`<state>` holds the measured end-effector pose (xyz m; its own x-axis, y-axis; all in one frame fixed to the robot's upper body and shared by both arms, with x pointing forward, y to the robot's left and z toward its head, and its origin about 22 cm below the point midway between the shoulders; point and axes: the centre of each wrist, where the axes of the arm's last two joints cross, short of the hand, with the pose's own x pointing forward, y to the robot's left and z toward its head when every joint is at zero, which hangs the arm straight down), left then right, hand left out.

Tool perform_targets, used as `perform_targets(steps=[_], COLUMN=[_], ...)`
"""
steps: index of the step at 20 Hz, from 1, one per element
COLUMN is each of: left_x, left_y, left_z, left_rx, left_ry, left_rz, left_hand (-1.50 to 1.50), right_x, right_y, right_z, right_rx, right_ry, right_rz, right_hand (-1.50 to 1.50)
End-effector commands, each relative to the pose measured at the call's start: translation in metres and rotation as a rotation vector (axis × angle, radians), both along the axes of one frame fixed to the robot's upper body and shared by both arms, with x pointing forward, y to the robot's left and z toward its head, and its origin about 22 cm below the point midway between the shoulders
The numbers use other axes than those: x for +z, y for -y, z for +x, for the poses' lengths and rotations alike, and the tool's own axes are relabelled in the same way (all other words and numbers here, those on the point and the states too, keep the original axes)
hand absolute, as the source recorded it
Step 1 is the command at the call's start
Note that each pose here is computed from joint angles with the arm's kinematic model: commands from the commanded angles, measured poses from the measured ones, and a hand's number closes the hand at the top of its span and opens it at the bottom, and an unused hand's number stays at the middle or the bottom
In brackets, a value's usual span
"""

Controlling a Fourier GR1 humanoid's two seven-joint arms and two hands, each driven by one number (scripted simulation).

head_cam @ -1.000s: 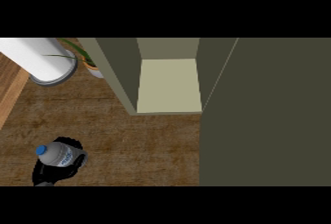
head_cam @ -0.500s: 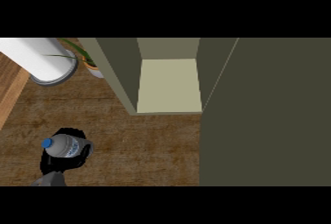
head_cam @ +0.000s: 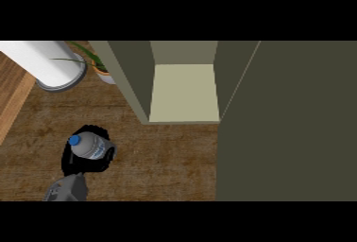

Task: Pick up the bottled water, place it into the cabinet and close the cabinet

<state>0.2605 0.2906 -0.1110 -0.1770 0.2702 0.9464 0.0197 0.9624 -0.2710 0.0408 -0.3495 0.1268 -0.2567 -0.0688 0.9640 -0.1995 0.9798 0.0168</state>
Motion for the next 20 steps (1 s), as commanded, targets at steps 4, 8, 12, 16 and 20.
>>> perform_targets(steps=[4, 8, 12, 16, 20], left_x=[0.037, 0.058, 0.074, 0.115, 0.114], left_y=[0.064, 0.087, 0.120, 0.147, 0.171], left_z=[0.026, 0.028, 0.024, 0.046, 0.057], left_rx=[-0.072, -0.059, -0.053, -0.047, 0.014], left_ry=[0.009, 0.018, 0.023, 0.054, 0.034], left_rz=[0.011, 0.022, 0.062, 0.068, 0.130], left_hand=[1.50, 1.50, 1.50, 1.50, 1.50], right_x=[0.038, 0.039, 0.035, 0.032, 0.038], right_y=[-0.035, -0.036, -0.025, -0.028, -0.027], right_z=[-0.001, -0.010, -0.009, -0.003, -0.006], right_rx=[0.052, 0.046, 0.055, 0.040, 0.061], right_ry=[0.077, 0.050, 0.063, 0.109, 0.076], right_rz=[0.028, 0.005, 0.017, 0.033, 0.035], right_hand=[-1.50, -1.50, -1.50, -1.50, -1.50])
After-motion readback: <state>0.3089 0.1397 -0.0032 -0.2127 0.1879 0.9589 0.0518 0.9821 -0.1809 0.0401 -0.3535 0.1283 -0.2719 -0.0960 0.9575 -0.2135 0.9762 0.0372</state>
